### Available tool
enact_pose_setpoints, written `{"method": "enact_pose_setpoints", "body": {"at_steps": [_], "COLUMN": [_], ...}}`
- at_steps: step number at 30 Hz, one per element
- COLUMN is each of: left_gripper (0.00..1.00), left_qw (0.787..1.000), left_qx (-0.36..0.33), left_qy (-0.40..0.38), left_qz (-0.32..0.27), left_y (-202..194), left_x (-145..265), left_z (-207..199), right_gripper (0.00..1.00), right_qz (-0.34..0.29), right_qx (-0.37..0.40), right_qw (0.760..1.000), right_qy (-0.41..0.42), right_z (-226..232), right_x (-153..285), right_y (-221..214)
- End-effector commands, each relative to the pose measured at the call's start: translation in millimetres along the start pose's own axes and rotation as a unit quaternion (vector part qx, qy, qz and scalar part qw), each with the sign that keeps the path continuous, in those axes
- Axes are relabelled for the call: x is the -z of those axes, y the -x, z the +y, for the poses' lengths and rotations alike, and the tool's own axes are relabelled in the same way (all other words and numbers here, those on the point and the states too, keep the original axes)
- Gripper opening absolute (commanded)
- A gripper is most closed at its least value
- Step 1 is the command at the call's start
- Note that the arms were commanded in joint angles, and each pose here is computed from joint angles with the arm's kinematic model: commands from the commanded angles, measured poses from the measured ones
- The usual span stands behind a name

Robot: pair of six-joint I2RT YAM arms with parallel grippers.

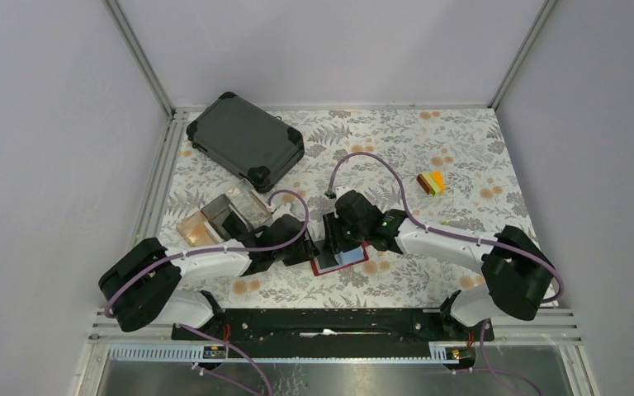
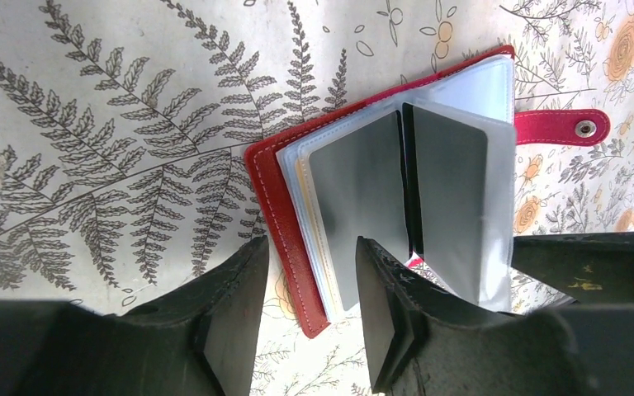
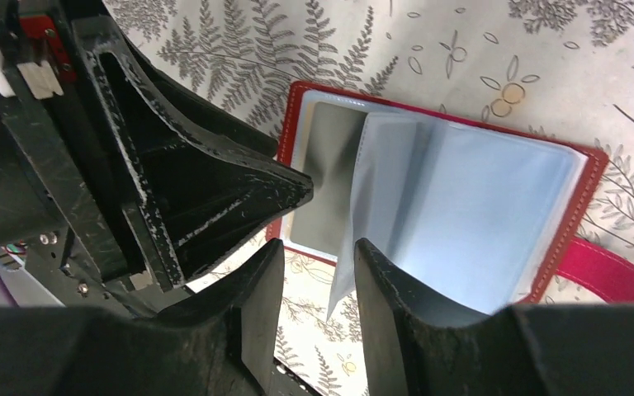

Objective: Put the credit cards into the card holder
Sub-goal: Insert the credit card into the card holder.

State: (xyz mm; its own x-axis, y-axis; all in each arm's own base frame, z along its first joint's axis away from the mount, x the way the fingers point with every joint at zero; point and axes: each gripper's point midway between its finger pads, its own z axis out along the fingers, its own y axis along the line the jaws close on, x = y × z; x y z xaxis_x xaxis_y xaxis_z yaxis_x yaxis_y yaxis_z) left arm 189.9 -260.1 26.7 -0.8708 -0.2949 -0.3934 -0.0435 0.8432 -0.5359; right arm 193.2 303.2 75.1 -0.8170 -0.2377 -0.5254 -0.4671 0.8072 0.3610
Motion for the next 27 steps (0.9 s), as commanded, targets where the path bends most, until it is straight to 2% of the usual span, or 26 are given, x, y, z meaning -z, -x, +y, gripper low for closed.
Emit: {"method": "enact_pose_setpoints", "body": {"at_steps": [1, 7, 11, 16, 21, 24, 27], "left_gripper": [0.46, 0.46, 0.48, 0.53, 0.59, 0.62, 0.72], "left_qw": [1.000, 0.999, 0.997, 0.995, 0.996, 0.997, 0.996], "left_qx": [0.010, 0.018, 0.025, 0.030, 0.022, 0.013, 0.005], "left_qy": [0.003, 0.012, 0.016, 0.018, 0.006, -0.006, -0.017], "left_qz": [-0.016, -0.044, -0.066, -0.091, -0.088, -0.081, -0.083], "left_y": [3, 11, 18, 28, 32, 35, 45], "left_x": [6, 22, 34, 49, 53, 54, 59], "left_z": [5, 15, 22, 28, 18, 9, 2], "right_gripper": [0.43, 0.44, 0.53, 0.61, 0.58, 0.53, 0.48], "right_qz": [-0.001, -0.001, -0.011, -0.041, -0.047, -0.030, -0.010], "right_qx": [-0.012, -0.011, -0.006, -0.003, -0.019, -0.022, -0.028], "right_qw": [0.999, 0.995, 0.991, 0.991, 0.997, 0.999, 0.999], "right_qy": [0.045, 0.098, 0.135, 0.130, 0.055, 0.031, 0.027], "right_z": [19, 39, 55, 56, 26, 14, 9], "right_x": [-8, -5, 5, 21, 13, 2, -9], "right_y": [1, 4, 12, 25, 21, 9, -3]}}
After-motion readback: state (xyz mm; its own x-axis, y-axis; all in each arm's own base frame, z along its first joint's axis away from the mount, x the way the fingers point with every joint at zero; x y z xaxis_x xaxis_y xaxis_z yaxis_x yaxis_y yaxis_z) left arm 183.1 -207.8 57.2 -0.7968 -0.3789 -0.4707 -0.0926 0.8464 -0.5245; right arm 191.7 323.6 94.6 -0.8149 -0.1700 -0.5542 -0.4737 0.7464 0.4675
